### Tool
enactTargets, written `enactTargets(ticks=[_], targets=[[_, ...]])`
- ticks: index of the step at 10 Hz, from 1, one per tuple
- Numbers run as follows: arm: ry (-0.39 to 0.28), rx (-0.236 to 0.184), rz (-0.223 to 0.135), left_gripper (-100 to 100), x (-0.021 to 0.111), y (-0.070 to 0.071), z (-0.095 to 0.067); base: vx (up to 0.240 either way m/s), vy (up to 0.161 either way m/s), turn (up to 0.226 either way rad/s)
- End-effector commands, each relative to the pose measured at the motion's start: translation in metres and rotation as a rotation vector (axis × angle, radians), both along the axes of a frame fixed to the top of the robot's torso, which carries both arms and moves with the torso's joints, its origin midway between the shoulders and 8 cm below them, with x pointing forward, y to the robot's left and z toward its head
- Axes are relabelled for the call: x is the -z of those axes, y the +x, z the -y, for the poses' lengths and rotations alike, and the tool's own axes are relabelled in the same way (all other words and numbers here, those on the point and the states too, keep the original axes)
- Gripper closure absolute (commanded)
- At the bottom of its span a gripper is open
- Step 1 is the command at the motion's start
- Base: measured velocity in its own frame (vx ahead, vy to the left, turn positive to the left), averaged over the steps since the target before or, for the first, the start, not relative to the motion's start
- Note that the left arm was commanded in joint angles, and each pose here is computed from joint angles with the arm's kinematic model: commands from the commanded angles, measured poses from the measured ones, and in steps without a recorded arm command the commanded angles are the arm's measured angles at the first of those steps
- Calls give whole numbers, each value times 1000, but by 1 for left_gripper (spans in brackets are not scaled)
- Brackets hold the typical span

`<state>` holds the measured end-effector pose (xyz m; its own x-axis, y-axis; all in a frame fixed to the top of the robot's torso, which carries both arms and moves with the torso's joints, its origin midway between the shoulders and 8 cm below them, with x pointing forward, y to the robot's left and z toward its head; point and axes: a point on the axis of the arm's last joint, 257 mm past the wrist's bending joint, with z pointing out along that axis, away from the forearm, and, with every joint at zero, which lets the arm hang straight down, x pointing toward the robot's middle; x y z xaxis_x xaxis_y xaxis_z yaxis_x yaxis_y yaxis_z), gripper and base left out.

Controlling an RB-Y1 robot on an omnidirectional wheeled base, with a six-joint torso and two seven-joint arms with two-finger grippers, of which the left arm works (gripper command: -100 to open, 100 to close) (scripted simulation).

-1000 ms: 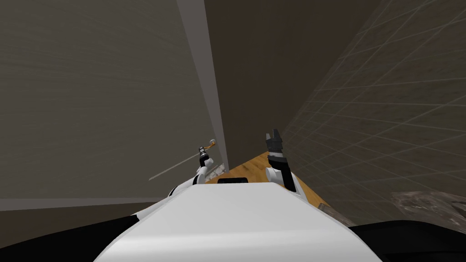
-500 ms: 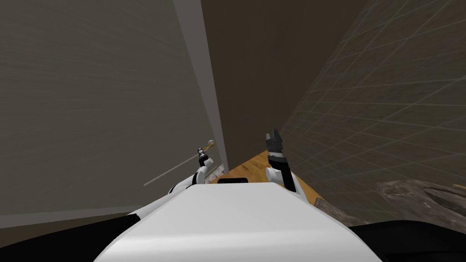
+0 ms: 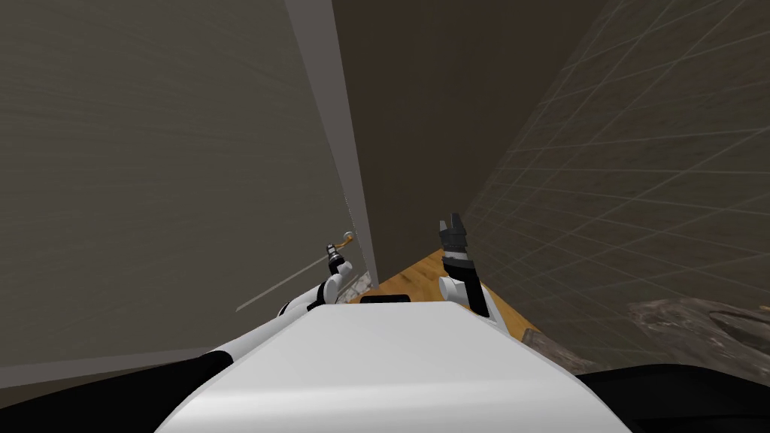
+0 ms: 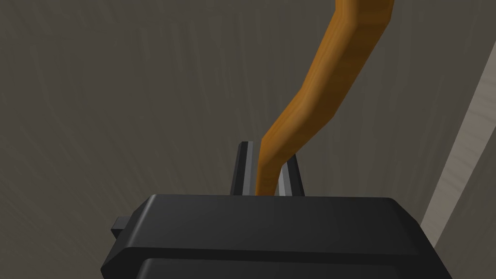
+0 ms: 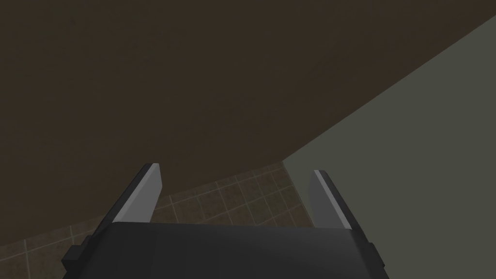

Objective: Push the door open

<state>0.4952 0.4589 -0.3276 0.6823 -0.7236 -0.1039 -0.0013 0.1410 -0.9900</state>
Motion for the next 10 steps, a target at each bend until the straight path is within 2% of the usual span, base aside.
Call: enactTargets(ticks=[1, 2, 3, 4, 5, 6, 8, 9, 10], targets=[[-7, -9, -25, 100, 11, -11, -3, 0, 0, 0], [10, -16, 10, 100, -5, -6, -9, -15, -10, -8], [17, -18, 23, 100, -11, -5, -11, -19, -12, 7], [-2, -11, -14, 100, 6, -9, -5, 3, 2, -14], [0, -40, 9, 100, -1, -11, -10, 28, 35, -211], [0, -40, 9, 100, -1, -11, -10, 22, 49, -153], [2, -125, 27, 100, -6, -28, -33, 41, 105, -275], [3, -146, 31, 100, -7, -33, -39, 44, 135, -208], [3, -146, 31, 100, -7, -33, -39, 29, 88, -64]])
